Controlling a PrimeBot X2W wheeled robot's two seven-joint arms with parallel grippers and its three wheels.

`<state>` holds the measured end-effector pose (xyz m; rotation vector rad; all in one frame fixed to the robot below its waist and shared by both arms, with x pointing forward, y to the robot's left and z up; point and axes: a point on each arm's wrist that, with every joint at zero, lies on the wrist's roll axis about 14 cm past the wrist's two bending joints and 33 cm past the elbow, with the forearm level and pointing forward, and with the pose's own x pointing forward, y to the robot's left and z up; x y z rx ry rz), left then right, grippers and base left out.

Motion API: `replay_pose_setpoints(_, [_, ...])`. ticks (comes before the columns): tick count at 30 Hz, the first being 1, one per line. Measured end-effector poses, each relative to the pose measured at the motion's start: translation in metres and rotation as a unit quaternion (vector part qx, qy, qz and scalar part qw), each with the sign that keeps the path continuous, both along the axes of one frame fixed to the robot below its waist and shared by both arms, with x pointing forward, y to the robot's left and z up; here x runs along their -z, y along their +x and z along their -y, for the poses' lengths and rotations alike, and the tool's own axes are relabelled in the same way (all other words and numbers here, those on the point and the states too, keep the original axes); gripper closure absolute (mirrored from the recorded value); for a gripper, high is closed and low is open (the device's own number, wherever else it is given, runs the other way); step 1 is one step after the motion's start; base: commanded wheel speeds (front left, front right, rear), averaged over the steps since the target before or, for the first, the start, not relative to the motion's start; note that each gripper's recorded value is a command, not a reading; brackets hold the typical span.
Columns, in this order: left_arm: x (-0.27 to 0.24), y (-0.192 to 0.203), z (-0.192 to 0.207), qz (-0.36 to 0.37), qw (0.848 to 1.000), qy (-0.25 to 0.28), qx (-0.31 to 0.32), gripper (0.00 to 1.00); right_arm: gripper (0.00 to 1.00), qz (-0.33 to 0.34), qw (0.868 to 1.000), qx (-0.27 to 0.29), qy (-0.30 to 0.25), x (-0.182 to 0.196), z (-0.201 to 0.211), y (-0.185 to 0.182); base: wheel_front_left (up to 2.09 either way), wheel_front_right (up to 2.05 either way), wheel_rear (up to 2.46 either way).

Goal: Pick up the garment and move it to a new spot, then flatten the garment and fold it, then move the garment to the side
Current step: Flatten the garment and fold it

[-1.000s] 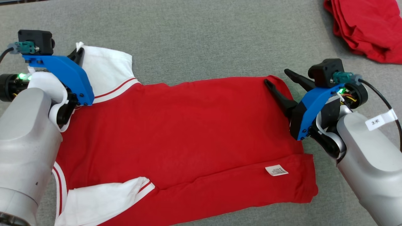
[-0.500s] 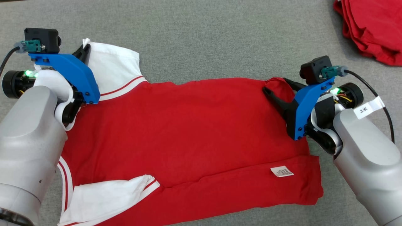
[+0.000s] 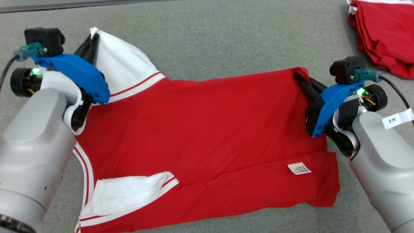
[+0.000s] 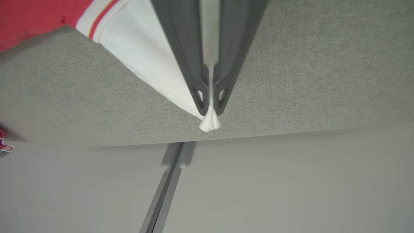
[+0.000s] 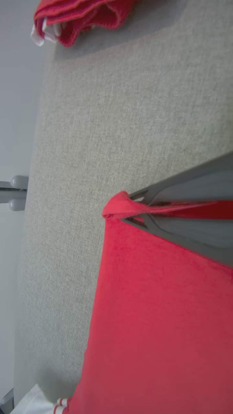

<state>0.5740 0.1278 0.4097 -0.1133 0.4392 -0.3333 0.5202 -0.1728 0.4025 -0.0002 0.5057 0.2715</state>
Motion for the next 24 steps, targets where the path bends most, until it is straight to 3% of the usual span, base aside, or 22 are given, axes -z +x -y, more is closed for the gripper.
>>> replay_pose_setpoints(11, [-0.036,-0.040,0.009,0.070,0.996,-0.053,0.022,1.00,1.00,0.050,0.998,0.025,0.031,-0.016,-0.005,-0.012,0.00,0.00,0.00])
replay_pose_setpoints(24, [-0.050,-0.113,0.003,0.092,0.991,-0.091,0.028,1.00,1.00,0.090,0.994,0.037,0.047,-0.016,-0.008,-0.042,0.00,0.00,0.00])
